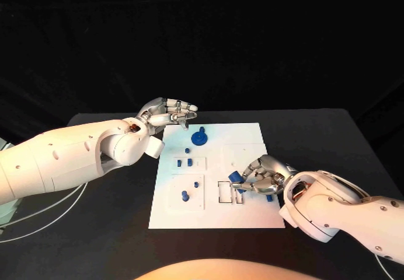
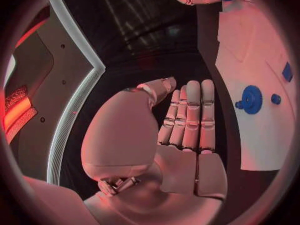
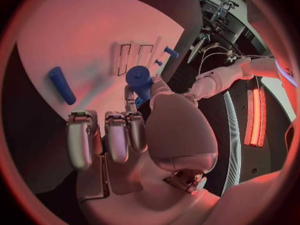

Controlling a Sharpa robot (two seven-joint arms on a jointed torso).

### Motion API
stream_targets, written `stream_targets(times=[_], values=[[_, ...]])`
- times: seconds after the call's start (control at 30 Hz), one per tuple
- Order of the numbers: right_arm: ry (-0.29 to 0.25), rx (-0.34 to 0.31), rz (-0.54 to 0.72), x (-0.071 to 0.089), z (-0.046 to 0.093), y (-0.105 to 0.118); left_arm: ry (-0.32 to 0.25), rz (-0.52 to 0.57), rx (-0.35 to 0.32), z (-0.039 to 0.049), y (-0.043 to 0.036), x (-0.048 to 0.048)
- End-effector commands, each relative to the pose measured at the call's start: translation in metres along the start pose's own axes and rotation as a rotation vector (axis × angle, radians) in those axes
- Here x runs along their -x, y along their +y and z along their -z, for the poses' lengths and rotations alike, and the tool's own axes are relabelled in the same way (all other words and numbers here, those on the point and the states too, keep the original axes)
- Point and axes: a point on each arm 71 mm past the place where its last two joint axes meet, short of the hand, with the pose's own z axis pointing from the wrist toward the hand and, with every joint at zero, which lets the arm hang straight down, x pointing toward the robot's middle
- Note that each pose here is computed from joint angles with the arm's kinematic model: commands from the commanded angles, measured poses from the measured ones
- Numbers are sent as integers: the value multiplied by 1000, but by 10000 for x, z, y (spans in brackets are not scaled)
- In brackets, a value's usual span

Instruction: Assemble the parts on the task board

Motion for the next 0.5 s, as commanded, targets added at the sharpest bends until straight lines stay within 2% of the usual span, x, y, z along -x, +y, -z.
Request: stream_targets(times=[0.03,0.2,0.5], values=[[78,-18,-1,-89,-26,11,16,11,-6,-7,-11,-33],[109,-36,19,-167,-77,32,16,12,-6,-8,-12,-35],[124,-42,35,-228,-105,51,15,12,-6,-5,-12,-31]])
